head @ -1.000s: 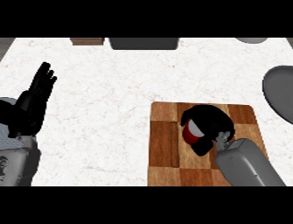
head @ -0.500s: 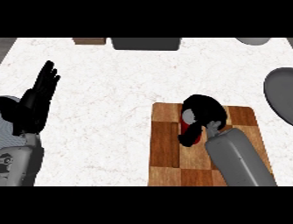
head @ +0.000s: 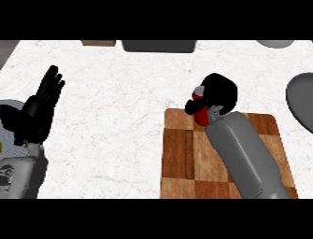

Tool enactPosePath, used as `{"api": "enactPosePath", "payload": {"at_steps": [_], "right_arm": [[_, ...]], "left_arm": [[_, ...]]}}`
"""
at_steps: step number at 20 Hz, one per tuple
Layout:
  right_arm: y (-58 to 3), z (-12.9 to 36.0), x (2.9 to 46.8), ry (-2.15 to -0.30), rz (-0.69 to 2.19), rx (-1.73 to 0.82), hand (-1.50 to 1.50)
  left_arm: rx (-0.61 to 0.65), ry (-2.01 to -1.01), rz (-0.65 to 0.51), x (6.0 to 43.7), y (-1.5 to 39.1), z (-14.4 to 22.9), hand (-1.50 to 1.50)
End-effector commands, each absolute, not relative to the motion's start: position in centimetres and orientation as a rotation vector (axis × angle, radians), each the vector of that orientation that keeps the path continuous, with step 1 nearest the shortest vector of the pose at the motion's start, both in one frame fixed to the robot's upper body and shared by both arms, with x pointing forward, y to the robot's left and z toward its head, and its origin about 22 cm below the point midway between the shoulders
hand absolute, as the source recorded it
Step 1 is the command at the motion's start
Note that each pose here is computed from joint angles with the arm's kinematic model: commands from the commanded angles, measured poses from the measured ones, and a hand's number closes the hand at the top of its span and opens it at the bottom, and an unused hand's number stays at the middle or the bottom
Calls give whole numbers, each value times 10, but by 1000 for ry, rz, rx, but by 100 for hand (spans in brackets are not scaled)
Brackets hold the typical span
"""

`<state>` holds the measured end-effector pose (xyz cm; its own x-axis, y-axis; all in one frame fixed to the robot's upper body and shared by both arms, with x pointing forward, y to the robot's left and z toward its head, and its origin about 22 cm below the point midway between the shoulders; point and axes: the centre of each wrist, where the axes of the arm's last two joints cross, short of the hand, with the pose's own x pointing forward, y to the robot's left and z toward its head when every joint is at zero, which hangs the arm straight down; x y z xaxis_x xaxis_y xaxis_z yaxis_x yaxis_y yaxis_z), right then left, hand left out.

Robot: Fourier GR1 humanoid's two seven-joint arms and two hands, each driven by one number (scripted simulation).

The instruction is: Pick the can from the cutting board and place it in the pan

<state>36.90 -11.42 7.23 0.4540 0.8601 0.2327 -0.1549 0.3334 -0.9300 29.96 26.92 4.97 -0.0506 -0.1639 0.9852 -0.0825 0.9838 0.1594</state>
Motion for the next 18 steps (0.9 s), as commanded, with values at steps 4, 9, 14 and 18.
{"api": "enactPosePath", "payload": {"at_steps": [4,9,14,18], "right_arm": [[-103,114,370,-1088,524,-1279,150],[-125,121,366,-1082,420,-1406,150],[-180,155,381,-1206,156,-1360,150],[-224,146,378,-1225,39,-1339,150]], "left_arm": [[207,-1619,-44,301,267,52,0],[192,-1619,-55,284,277,39,0],[220,-1631,-35,293,275,46,0],[199,-1619,-46,299,273,51,0]]}}
